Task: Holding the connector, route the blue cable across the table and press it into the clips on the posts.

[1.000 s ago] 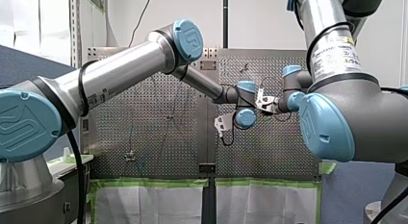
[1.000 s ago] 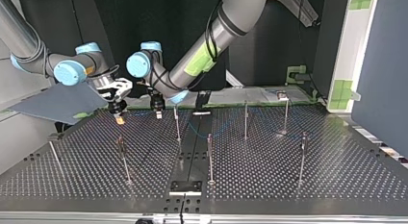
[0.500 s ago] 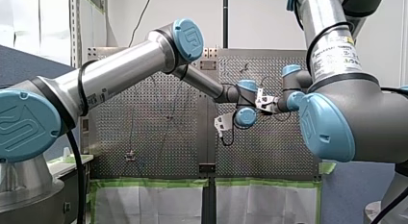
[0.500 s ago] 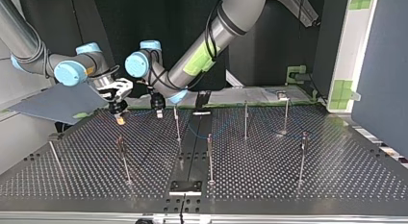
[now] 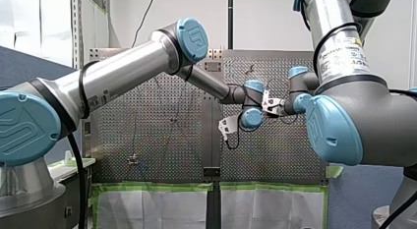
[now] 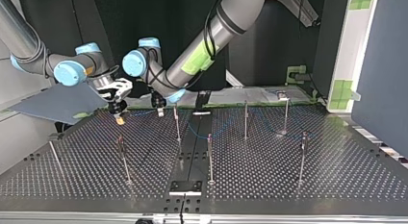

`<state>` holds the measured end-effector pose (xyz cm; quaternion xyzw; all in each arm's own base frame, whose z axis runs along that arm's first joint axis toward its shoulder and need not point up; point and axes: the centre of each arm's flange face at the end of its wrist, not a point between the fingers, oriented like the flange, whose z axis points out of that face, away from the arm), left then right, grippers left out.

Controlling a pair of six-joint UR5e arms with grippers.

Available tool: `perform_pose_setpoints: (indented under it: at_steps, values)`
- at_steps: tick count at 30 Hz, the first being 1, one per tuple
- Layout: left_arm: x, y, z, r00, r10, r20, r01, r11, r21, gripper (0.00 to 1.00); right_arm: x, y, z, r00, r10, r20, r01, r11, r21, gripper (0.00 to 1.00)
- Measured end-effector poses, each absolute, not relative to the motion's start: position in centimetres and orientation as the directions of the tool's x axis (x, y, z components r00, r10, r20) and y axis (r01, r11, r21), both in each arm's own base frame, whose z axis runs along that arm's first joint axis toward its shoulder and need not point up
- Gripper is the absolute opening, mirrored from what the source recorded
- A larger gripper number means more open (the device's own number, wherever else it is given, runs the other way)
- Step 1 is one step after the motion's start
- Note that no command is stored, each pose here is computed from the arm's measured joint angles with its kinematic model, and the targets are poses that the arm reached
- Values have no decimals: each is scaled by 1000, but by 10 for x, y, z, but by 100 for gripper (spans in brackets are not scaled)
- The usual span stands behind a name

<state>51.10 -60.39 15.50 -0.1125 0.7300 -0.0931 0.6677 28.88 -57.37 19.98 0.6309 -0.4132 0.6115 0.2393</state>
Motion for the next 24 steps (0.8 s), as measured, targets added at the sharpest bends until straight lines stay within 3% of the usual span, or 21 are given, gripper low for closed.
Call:
perform_pose_setpoints:
  at_steps: [1, 2, 3, 5, 6, 8, 24]
  values:
    - [510, -604, 156, -80, -288, -954, -47, 957, -285, 38, 289, -574, 200, -89, -229, 969, -814, -544, -203, 0]
    - [510, -603, 156, -78, -288, -955, -53, 957, -284, 26, 289, -574, 200, -89, -229, 969, -814, -544, -203, 0]
    - [509, -603, 157, -75, -287, -955, -60, 957, -283, 26, 289, -574, 200, -89, -229, 969, -814, -544, -203, 0]
    - [508, -602, 157, -70, -287, -955, -72, 957, -283, 14, 289, -574, 200, -89, -228, 969, -814, -544, -203, 0]
    - [508, -602, 157, -68, -288, -955, -75, 956, -282, 14, 289, -574, 200, -89, -228, 969, -814, -544, -203, 0]
    - [508, -602, 157, -65, -288, -955, -80, 956, -283, 0, 289, -574, 200, -90, -228, 969, -814, -544, -203, 0]
    - [503, -606, 188, -45, -314, -948, -72, 948, -310, 0, 294, -580, 214, -89, -218, 972, -811, -550, -198, 0]
